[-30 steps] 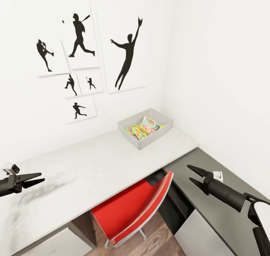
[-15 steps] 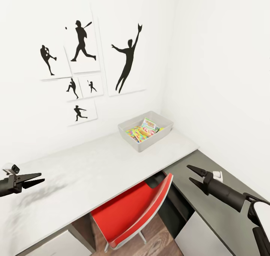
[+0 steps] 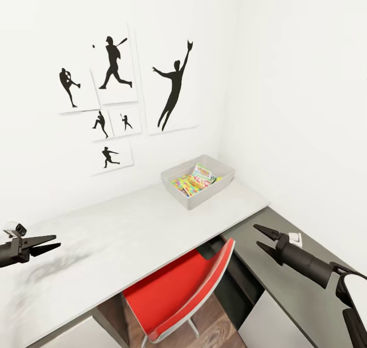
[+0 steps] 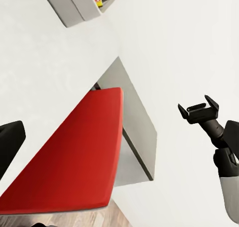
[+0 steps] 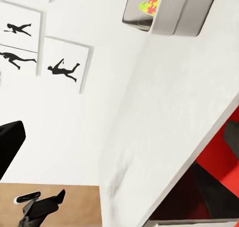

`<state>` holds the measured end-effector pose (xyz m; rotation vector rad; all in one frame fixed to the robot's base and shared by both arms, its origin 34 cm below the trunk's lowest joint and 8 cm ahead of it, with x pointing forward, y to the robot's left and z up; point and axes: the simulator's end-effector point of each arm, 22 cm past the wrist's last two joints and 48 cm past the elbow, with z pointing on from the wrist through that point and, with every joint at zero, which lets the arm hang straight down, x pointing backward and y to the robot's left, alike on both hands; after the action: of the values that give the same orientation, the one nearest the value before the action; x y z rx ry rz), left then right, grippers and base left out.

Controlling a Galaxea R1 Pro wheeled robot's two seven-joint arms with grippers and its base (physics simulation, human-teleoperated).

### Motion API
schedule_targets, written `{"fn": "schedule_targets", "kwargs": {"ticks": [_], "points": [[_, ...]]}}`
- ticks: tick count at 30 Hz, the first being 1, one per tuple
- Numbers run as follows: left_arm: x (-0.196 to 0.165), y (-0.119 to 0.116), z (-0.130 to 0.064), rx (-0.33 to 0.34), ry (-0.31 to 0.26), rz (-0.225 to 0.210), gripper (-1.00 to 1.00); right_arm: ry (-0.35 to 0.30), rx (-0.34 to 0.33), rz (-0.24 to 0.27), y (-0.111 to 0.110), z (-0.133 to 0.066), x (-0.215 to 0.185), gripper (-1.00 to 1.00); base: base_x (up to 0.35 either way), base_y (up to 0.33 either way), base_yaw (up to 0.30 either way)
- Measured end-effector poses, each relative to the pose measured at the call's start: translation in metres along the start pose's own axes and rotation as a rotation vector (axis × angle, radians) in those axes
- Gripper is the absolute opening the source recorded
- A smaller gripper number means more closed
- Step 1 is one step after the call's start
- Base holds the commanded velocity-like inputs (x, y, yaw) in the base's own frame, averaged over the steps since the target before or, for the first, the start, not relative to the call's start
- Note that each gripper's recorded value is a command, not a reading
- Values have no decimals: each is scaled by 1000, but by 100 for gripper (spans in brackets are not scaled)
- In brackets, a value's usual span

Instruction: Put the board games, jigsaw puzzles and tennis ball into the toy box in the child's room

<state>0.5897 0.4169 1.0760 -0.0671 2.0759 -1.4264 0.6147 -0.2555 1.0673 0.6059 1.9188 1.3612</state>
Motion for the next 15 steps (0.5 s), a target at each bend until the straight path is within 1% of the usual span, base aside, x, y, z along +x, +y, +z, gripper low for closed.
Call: {"fn": "schedule_targets", "kwargs": {"ticks": [3,5,15], "points": [[-1,-2,-1,2,-2,4,100,-1,-3,-3,2,0,0,100,-87,0,0],[-1,-3,-1,3,-3,6,100,-2,-6,-5,4,-1,-1,100,-201,0,0],[-4,-10,-4,8,-10,20,100,-9,-17,-15,11,-3,-3,100,-301,59,6]]}}
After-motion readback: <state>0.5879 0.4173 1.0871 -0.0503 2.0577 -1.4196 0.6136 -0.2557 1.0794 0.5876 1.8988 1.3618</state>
